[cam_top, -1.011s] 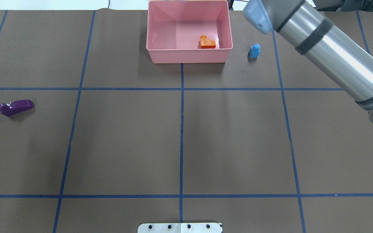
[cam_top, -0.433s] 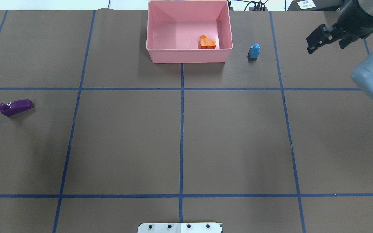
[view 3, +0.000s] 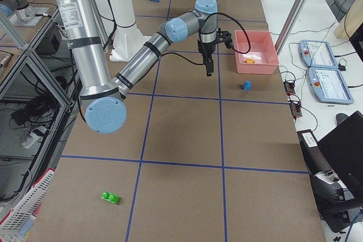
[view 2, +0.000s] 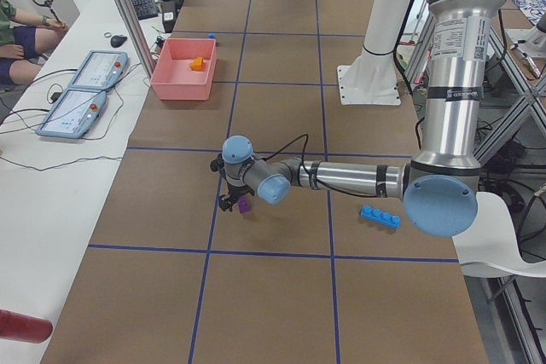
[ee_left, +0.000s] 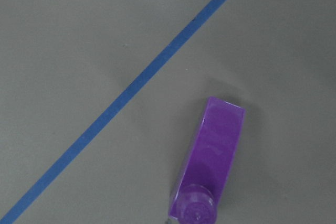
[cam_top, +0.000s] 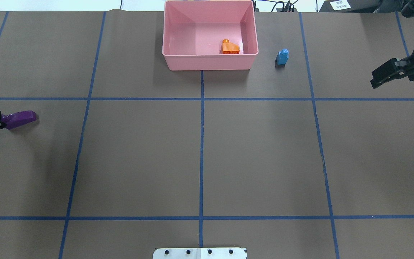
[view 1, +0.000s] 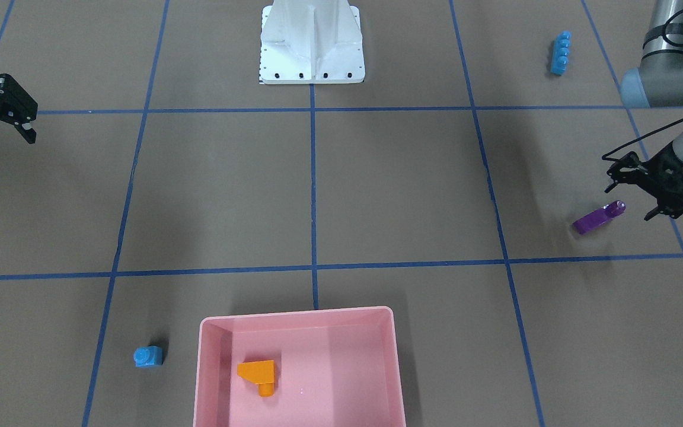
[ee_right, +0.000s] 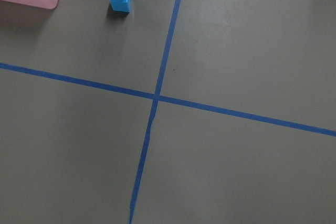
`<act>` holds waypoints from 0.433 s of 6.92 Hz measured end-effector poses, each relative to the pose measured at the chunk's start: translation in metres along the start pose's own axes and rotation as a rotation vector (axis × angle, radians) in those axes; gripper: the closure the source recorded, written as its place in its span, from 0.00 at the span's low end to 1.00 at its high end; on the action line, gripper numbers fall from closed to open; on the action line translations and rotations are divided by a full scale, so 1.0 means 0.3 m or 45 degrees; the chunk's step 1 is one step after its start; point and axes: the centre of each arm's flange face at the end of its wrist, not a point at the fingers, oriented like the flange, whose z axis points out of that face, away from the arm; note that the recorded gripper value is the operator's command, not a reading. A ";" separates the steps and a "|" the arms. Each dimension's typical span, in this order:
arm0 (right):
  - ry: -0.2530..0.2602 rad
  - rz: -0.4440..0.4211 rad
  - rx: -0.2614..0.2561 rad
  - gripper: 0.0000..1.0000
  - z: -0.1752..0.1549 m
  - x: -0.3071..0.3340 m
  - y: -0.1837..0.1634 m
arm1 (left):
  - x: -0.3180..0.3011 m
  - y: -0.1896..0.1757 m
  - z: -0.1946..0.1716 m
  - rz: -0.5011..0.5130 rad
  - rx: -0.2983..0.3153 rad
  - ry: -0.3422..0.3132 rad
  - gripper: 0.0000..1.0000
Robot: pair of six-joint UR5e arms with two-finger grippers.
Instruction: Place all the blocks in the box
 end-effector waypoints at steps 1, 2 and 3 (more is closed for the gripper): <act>0.000 -0.002 -0.003 0.01 0.000 0.006 0.013 | 0.000 -0.027 0.039 0.010 -0.015 0.012 0.09; 0.000 -0.003 -0.004 0.01 0.000 0.008 0.018 | 0.001 -0.046 0.065 0.017 -0.025 0.020 0.51; -0.001 -0.003 -0.005 0.01 0.000 0.008 0.018 | 0.002 -0.056 0.076 0.020 -0.029 0.023 0.81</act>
